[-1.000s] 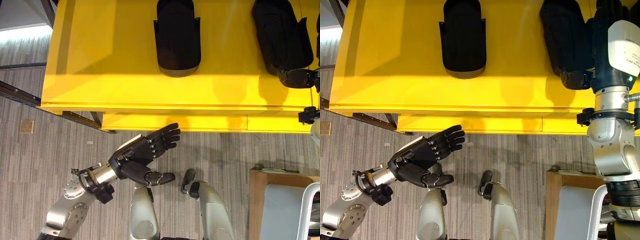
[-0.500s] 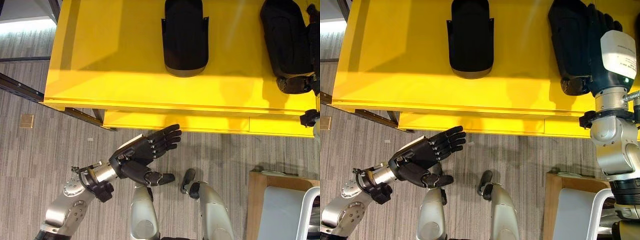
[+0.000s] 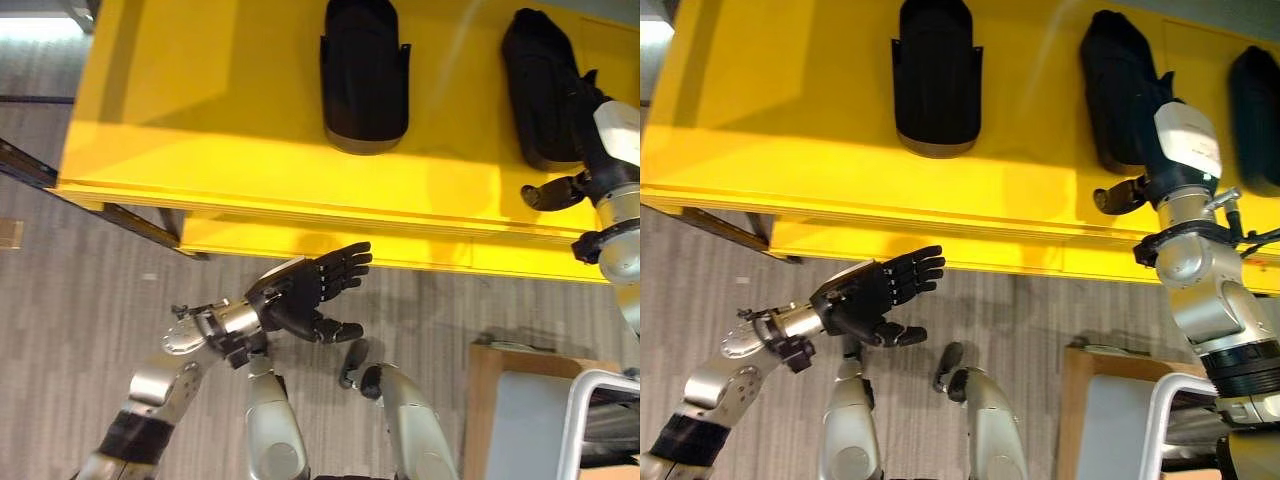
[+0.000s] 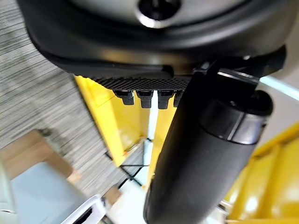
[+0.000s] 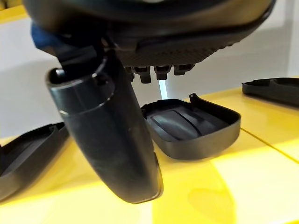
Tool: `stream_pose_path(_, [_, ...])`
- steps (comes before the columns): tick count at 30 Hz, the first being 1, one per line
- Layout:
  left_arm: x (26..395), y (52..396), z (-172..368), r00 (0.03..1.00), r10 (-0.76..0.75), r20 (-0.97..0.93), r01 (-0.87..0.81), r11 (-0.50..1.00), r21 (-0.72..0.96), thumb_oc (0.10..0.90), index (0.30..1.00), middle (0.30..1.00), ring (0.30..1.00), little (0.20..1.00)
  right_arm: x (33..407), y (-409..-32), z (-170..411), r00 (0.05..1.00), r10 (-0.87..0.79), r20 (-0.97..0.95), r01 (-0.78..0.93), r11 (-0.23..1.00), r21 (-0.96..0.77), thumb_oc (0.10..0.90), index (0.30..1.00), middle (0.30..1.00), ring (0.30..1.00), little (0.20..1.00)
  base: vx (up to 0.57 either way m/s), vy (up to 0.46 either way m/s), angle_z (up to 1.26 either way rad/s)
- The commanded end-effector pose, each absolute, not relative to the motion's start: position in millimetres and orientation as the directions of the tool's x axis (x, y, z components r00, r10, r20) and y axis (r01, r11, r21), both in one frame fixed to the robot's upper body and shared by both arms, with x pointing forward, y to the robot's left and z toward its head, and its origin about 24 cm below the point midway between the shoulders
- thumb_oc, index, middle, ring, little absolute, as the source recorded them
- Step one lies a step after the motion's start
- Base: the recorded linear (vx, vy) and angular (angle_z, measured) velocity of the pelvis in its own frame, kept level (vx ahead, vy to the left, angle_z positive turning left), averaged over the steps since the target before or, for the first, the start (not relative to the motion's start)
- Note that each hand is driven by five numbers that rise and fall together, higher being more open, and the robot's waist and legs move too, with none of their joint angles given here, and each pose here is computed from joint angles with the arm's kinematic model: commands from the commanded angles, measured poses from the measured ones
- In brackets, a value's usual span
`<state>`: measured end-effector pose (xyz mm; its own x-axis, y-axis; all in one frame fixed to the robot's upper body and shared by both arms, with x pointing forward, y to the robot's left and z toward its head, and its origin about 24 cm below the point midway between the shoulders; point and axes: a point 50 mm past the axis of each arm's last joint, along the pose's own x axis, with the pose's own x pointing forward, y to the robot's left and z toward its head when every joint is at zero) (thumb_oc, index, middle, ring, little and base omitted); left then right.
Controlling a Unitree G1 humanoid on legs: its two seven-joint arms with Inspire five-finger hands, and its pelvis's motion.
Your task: Move parts from the plastic box to the shelf.
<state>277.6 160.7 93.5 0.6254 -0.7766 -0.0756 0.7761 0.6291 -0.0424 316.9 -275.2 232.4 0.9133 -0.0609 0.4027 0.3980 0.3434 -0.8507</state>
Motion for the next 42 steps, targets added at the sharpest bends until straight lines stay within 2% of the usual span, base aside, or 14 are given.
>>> stream_pose_path(1, [272.6, 122.7, 100.0, 0.607, -0.792, 0.069, 0.794, 0.607, -0.028, 0.9, 1.0, 1.0, 1.0, 1.0, 319.3, -263.1, 270.9, 0.839, -0.051, 0.541, 0.519, 0.371, -0.77, 0.9, 1.0, 1.0, 1.0, 1.0, 0.03, 0.009, -0.05])
stream_pose_path(7, [286.3, 95.5, 102.1, 0.64, -0.765, 0.069, 0.768, 0.64, -0.03, 0.9, 1.0, 1.0, 1.0, 1.0, 331.8, -250.4, 258.1, 0.878, -0.038, 0.478, 0.452, 0.399, -0.798, 0.9, 1.0, 1.0, 1.0, 1.0, 0.01, -0.001, -0.08])
stream_pose_path(14, [291.8, 82.7, 107.9, 0.653, -0.754, 0.075, 0.757, 0.653, -0.032, 0.9, 1.0, 1.0, 1.0, 1.0, 336.9, -244.5, 251.2, 0.901, -0.026, 0.434, 0.401, 0.438, -0.805, 0.9, 1.0, 1.0, 1.0, 1.0, 0.0, 0.003, -0.02])
stream_pose_path(27, [293.9, 69.1, 104.2, 0.651, -0.758, 0.031, 0.758, 0.649, -0.06, 0.9, 1.0, 1.0, 1.0, 1.0, 333.7, -237.8, 265.6, 0.848, -0.004, 0.53, 0.499, 0.344, -0.796, 0.9, 1.0, 1.0, 1.0, 1.0, 0.01, 0.016, -0.01])
stream_pose_path(35, [297.0, 79.3, 79.3, 0.716, -0.691, -0.101, 0.685, 0.723, -0.088, 0.9, 1.0, 1.0, 1.0, 1.0, 329.5, -247.1, 270.6, 0.814, -0.083, 0.575, 0.564, 0.351, -0.748, 0.9, 1.0, 1.0, 1.0, 1.0, 0.0, 0.042, -0.01])
stream_pose_path(42, [292.5, 103.8, 37.3, 0.78, -0.569, -0.262, 0.542, 0.822, -0.174, 0.9, 1.0, 1.0, 1.0, 1.0, 320.6, -256.7, 274.6, 0.789, -0.109, 0.604, 0.602, 0.333, -0.726, 0.9, 1.0, 1.0, 1.0, 1.0, -0.01, 0.042, -0.06])
